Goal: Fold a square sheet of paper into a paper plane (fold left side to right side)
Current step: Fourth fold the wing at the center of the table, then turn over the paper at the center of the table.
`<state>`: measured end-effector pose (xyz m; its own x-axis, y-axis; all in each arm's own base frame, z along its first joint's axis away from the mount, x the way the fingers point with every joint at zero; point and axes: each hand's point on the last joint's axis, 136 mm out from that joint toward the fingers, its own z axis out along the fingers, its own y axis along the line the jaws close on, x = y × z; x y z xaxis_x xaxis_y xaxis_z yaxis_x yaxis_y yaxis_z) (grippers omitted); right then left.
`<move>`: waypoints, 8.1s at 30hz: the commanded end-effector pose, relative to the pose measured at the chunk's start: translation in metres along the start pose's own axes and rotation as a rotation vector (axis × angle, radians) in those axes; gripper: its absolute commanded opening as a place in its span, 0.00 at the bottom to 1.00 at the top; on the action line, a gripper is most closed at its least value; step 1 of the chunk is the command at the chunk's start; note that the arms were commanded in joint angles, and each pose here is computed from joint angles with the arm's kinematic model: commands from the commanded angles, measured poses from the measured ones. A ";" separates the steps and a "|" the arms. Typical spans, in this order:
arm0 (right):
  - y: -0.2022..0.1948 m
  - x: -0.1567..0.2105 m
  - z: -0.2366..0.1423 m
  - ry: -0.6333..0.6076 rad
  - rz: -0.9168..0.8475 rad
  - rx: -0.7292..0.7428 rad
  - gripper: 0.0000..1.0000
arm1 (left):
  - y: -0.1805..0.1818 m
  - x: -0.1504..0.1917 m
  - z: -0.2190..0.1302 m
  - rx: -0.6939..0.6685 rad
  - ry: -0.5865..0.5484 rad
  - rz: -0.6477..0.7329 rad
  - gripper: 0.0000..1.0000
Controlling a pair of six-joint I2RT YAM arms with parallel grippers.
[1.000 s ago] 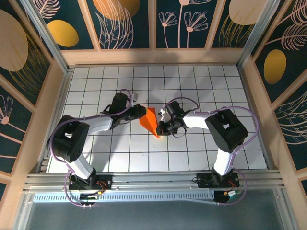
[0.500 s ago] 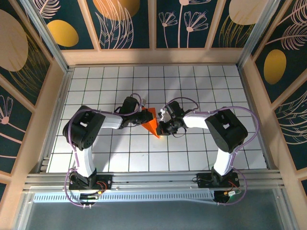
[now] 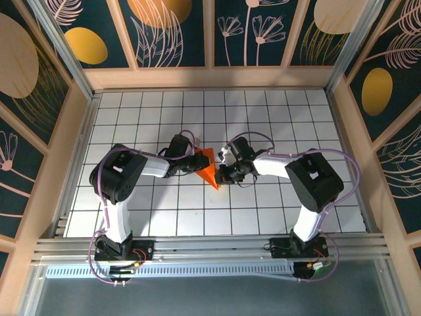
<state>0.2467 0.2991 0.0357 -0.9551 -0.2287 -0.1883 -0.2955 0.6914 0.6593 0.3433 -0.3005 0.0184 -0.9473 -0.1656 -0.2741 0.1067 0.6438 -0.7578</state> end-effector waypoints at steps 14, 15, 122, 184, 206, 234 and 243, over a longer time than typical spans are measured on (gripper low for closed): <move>0.008 0.025 0.001 0.034 0.044 -0.119 0.00 | 0.025 0.012 0.005 -0.077 0.017 -0.030 0.00; 0.007 0.025 0.001 0.034 0.048 -0.116 0.00 | 0.025 0.012 0.005 -0.078 0.017 -0.030 0.00; -0.017 0.043 0.021 0.095 0.108 -0.014 0.00 | 0.056 0.013 0.006 -0.177 0.015 -0.133 0.00; 0.005 -0.036 0.036 -0.067 0.013 -0.010 0.00 | 0.056 0.012 0.001 -0.165 0.015 -0.139 0.00; -0.001 0.027 0.013 0.076 0.054 -0.024 0.00 | 0.040 -0.001 -0.002 -0.130 -0.012 -0.127 0.00; 0.015 -0.079 0.001 -0.191 -0.245 -0.079 0.46 | -0.015 -0.053 -0.115 -0.203 -0.396 0.026 0.47; 0.018 -0.082 0.010 -0.178 -0.247 -0.104 0.11 | -0.016 -0.057 -0.136 -0.145 -0.439 -0.013 0.54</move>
<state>0.3130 0.3300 0.0450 -0.8633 -0.2537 -0.4363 -0.4966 0.5811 0.6447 0.3527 -0.2090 0.1138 -0.7531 -0.4176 -0.5085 0.0188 0.7588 -0.6511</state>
